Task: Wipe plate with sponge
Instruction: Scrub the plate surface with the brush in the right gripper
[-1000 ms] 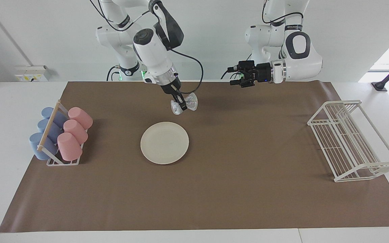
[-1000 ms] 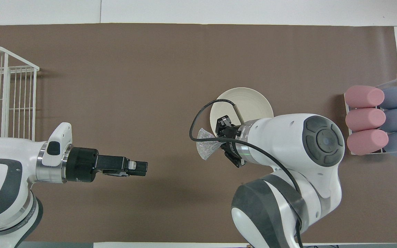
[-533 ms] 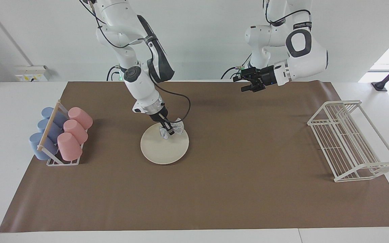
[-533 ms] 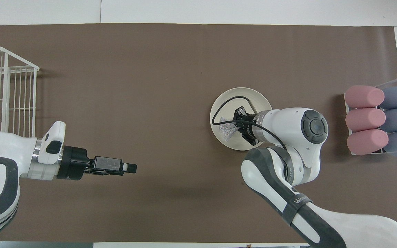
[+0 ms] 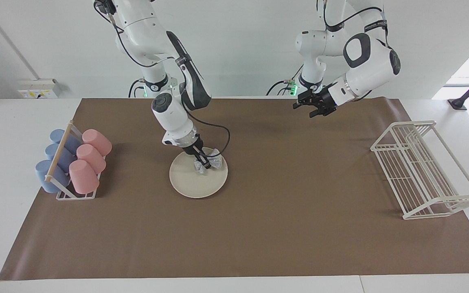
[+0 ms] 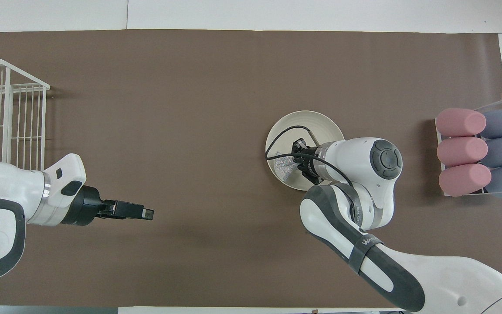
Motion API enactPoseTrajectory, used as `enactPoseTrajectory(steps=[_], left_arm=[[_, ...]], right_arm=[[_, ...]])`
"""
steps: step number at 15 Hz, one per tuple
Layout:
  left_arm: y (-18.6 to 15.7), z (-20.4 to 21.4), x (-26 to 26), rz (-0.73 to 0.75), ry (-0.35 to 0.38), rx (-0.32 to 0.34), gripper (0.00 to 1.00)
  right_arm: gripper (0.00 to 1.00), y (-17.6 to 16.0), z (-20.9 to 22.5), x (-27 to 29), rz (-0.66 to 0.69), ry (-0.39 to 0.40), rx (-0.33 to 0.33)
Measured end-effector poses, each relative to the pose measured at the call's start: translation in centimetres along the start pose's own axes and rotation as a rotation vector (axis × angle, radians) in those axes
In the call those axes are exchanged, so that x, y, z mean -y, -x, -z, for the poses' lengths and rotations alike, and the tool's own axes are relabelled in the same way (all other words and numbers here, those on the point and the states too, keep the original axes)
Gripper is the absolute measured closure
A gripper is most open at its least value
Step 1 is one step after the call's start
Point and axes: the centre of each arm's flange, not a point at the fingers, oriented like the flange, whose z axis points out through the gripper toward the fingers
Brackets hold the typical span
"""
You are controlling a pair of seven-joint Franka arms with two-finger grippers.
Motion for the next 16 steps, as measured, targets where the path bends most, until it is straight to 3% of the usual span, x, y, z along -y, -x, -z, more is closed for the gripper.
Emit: enactPoseTrajectory(steps=[4,8,12,16], left_arm=[[-0.6,0.6,0.9,0.019,-0.151,-0.046,0.0],[-0.7,0.8,1.0,0.032,-0.171,-0.058,0.0],[-0.8,0.8,1.1,0.037,-0.172,-0.06,0.0],[-0.8,0.8,1.1,0.038,-0.172,-0.061,0.0]], right_arm=[[0.89,-3.6,1.1,-0.5,0.083,-0.015,-0.017],[0.89,-6.2,1.8,-1.1,0.118,-0.023,-0.03],[0.89,-5.9,1.7,-1.0,0.075,-0.023,-0.029],[0.89,-1.3,0.3,0.1,-0.015,-0.029,-0.016]])
